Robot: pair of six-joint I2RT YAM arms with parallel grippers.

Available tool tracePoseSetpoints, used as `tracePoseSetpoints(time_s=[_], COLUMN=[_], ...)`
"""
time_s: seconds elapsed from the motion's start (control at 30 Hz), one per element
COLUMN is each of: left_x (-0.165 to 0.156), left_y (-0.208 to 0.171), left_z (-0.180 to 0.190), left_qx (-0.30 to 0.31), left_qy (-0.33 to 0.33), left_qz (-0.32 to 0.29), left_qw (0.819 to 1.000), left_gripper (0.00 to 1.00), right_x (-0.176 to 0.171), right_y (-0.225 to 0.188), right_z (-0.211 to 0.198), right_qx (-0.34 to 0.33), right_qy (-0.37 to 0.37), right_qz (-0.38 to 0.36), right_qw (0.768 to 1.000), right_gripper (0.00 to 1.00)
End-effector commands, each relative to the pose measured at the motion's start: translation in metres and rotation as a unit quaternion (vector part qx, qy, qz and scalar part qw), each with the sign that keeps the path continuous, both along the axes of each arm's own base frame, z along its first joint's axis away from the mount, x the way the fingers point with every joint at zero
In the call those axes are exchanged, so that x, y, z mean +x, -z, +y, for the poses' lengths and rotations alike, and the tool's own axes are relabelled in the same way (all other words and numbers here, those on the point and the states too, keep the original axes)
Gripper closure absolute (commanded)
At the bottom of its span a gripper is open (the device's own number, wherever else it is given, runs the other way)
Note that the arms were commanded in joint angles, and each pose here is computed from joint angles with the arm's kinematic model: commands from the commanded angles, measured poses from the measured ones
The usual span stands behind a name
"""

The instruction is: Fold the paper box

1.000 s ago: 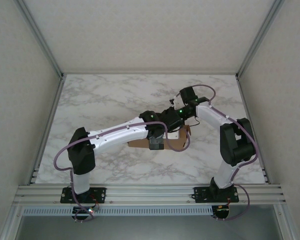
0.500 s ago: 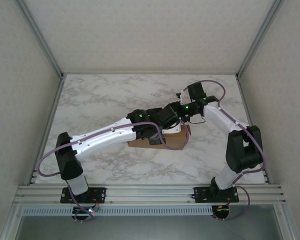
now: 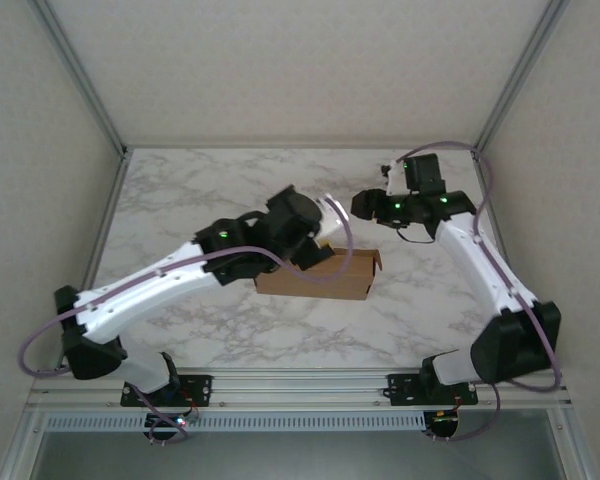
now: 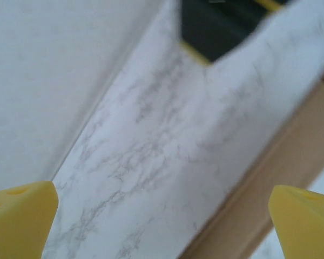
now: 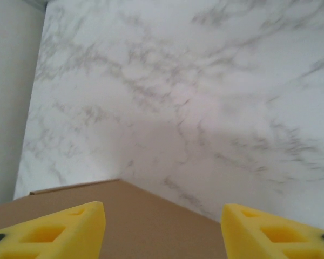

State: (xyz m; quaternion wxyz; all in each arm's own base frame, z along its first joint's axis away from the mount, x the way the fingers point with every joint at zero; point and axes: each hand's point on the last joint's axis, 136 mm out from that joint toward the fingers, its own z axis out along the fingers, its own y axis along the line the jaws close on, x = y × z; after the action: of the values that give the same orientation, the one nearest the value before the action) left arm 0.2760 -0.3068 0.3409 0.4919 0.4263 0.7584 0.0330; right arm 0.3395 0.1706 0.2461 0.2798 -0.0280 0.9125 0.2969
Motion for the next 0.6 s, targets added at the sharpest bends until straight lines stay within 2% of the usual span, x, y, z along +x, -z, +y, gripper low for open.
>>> tracePoseSetpoints(time_s=[0.0,0.1,0.27,0.4,0.57], left_x=[0.014,0.023,0.024,0.001,-0.013], left_y=[-0.045,-0.048,-0.005,0.016,0.046], left_z=[0.036,0.074,0.112,0.125,0.154], left_qx=[-0.159,-0.226,-0.298,-0.328,-0.318], left_qy=[-0.091,-0.172,-0.22,-0.196,-0.213], left_qz=[-0.032,-0.038,0.042,0.083,0.082], left_qw=[0.983,0.958,0.928,0.921,0.92], left_gripper=[0.0,0.0,0.0,0.03,0.06], right_x=[-0.011,-0.037,-0.086,-0.118,-0.143], right_y=[-0.034,-0.043,-0.041,-0.041,-0.013], right_z=[-0.038,-0.048,-0.052,-0.052,-0.053], right_qx=[-0.068,-0.083,-0.105,-0.102,-0.126], right_qy=[0.055,0.044,-0.012,-0.037,-0.077], right_qz=[-0.077,-0.106,-0.096,-0.119,-0.089], right_qw=[0.993,0.99,0.99,0.987,0.985], right_gripper=[0.43,0.42,0.43,0.38,0.42])
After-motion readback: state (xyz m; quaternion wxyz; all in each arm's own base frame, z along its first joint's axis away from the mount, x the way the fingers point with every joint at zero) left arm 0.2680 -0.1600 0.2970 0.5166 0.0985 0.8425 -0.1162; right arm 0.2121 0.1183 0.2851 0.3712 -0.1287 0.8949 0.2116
